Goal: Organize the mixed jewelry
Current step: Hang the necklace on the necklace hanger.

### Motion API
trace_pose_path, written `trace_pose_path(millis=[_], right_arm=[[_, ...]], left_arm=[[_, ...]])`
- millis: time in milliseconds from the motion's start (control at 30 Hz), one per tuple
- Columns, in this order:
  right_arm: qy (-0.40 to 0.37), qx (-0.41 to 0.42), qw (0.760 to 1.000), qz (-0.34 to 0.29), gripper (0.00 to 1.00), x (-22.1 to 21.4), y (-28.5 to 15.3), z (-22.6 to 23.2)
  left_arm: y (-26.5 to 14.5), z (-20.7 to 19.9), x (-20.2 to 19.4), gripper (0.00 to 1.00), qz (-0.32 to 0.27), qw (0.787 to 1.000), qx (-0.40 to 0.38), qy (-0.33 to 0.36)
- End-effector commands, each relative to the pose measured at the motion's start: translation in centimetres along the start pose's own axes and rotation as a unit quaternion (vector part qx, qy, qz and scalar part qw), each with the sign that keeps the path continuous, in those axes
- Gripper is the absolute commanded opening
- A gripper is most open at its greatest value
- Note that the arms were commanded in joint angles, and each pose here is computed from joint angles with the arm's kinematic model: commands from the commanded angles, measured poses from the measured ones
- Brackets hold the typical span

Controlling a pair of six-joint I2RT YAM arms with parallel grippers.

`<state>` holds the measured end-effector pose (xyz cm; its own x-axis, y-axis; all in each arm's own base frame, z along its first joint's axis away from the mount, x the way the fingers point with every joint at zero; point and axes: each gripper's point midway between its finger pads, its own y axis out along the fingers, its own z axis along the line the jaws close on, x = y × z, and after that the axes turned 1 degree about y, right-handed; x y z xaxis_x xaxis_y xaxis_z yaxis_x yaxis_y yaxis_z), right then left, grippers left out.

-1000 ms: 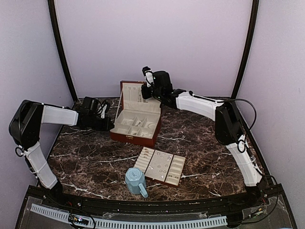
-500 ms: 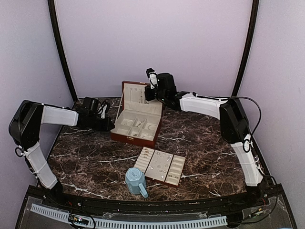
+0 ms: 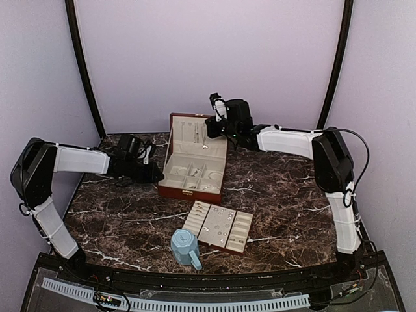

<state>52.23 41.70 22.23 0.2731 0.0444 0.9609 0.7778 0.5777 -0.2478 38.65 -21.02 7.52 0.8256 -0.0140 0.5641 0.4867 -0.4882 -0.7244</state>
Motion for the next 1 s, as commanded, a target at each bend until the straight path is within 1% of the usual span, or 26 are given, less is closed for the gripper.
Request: trace_pose_path(millis=[0,33,100,267,500,633,967], right_arm=[[0.016,0.02,0.998,-0.062,0.0,5.4,-1.8,0.3],[0.017,0.017,0.998,-0.06,0.0,5.3,-1.7,0.2],[0.016,0.014,0.998,-0.054,0.0,5.0,-1.3,0.0],[0.018,0.007,0.999,-0.043,0.0,4.3,-0.7,-0.3],[0.016,-0.006,0.999,-0.041,0.0,4.4,-0.8,-0.7],[0.016,-0.005,0.999,-0.045,0.1,4.9,-1.0,-0.6],[0.019,0.005,0.999,-0.048,0.15,5.3,-1.6,-0.2]], left_arm=[[-2.2,-3.1,0.3,0.25,0.006,0.999,-0.05,0.006],[-2.3,-3.2,0.5,0.29,0.005,0.999,-0.051,0.008],[-2.5,-3.5,0.9,0.34,0.0,0.999,-0.053,0.011],[-2.8,-3.4,1.5,0.37,-0.009,0.999,-0.047,0.021],[-2.9,-3.3,1.8,0.45,-0.014,0.999,-0.042,0.027],[-3.0,-3.4,2.1,0.48,-0.018,0.999,-0.041,0.029],[-3.7,-3.1,2.7,0.5,-0.034,0.999,-0.033,0.026]])
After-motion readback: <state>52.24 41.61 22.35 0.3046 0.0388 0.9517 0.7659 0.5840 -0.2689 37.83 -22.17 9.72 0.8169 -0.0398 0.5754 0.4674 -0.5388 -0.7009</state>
